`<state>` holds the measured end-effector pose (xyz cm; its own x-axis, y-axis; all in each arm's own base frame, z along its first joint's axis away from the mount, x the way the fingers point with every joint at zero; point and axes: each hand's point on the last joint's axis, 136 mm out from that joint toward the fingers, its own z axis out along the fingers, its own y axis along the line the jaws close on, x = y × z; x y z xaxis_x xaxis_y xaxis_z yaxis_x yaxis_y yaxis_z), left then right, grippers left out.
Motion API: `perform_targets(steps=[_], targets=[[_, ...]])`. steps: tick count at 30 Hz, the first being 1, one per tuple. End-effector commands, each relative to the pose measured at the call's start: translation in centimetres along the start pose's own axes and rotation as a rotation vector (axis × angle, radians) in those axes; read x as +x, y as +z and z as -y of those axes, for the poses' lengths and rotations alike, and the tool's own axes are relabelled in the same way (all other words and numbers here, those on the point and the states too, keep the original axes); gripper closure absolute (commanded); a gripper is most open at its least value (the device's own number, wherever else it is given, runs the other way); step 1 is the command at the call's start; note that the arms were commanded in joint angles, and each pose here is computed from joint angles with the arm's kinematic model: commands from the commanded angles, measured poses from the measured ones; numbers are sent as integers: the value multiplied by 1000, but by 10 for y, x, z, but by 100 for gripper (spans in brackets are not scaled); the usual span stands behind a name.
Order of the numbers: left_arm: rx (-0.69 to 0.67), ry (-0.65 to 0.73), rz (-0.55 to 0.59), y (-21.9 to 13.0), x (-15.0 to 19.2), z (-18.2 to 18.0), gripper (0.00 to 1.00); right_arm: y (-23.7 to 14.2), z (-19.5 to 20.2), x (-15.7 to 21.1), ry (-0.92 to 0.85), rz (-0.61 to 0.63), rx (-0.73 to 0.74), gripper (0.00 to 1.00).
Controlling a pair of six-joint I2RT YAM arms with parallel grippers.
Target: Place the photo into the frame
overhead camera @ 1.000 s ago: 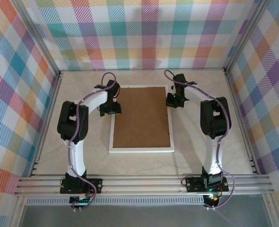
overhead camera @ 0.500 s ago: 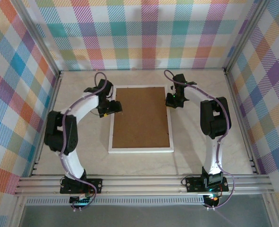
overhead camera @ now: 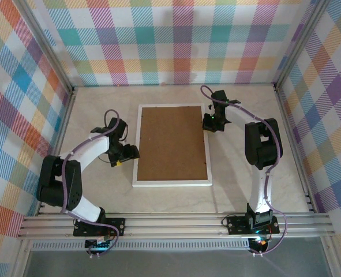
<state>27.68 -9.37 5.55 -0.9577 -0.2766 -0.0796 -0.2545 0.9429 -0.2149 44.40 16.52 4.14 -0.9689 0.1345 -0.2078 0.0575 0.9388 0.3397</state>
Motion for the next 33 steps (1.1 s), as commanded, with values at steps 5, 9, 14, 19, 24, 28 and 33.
perform_targets(steps=[5, 9, 14, 19, 24, 28, 33], targets=[[-10, -20, -32, 7, 16, -9, 25, 18, 7, 34, 26, -118, 24, 90], [-23, -23, -47, 12, 17, -11, 25, 19, 8, 34, 24, -121, 27, 90], [-30, -19, -67, 16, 24, -13, 25, 20, 8, 34, 29, -119, 24, 90], [-25, -16, -79, 19, 29, -12, 25, 20, 8, 34, 29, -118, 24, 90], [0, -4, -74, 24, 27, -3, 25, 22, 7, 36, 28, -122, 19, 91], [20, 1, -64, 27, 23, 6, 26, 21, 9, 37, 24, -125, 22, 91], [4, 16, -89, 36, 28, 9, 26, 20, 8, 37, 24, -124, 21, 91]])
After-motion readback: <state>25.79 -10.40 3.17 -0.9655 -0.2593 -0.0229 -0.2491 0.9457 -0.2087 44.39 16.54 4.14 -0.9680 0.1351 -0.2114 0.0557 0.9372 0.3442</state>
